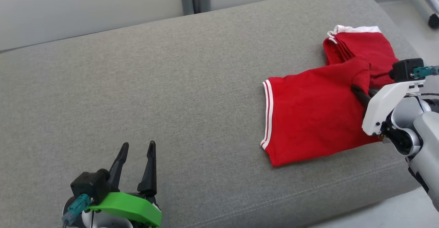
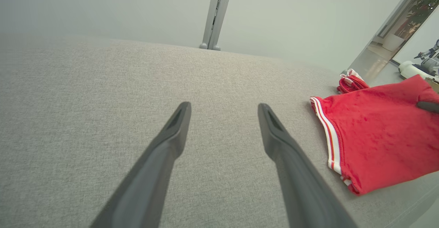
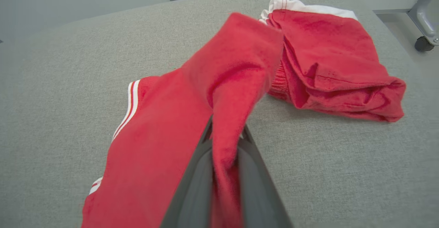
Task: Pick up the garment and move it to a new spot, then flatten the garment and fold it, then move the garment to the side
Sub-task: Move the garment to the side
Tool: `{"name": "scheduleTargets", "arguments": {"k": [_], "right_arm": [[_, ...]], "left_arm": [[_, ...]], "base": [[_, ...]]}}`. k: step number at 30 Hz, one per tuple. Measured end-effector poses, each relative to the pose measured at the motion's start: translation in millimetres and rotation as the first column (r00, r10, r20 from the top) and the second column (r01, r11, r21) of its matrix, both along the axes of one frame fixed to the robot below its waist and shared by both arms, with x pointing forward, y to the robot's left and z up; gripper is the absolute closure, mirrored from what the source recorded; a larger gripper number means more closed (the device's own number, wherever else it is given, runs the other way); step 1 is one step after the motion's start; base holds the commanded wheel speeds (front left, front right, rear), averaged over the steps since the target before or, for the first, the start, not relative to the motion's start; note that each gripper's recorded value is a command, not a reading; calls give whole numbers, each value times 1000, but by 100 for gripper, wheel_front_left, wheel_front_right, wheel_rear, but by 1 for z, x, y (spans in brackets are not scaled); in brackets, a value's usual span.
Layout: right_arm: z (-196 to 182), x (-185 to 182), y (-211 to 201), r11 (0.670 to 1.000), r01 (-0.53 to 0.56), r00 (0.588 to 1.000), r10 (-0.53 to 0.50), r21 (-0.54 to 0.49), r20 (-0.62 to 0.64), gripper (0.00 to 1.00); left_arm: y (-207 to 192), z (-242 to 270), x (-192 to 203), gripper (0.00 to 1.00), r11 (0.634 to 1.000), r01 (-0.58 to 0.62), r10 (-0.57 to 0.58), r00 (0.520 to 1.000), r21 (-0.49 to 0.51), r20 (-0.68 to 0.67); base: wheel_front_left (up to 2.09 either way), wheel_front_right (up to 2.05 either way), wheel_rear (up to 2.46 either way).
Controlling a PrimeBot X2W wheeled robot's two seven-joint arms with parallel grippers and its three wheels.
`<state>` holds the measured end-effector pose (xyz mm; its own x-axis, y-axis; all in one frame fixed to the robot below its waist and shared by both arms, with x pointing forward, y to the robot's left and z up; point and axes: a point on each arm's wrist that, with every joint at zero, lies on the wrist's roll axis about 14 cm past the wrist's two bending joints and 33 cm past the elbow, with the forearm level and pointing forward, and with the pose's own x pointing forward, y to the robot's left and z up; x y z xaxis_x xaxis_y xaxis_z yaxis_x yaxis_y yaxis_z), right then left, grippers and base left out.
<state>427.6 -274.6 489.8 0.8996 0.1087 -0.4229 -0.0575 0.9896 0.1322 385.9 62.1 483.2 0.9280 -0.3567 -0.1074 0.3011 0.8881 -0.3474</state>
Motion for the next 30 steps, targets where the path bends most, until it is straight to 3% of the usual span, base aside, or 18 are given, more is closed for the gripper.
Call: {"name": "scheduleTargets", "arguments": {"k": [9,21,30], "right_arm": [[17,2,-11,999,44,999,-44,-18,25,100],[74,53,-7,994,24,995,-13,-111,97,100],[96,74,-17,983,34,995,-17,-180,97,100]], "left_arm": [[-21,-3,12,0,998,68,-68,998,4,0],[0,0,13,0,1000,11,-11,1000,10,4],[12,-1,14,0,1000,-22,22,1000,13,2]], "base": [[0,0,0],[0,0,0],[0,0,0]]}}
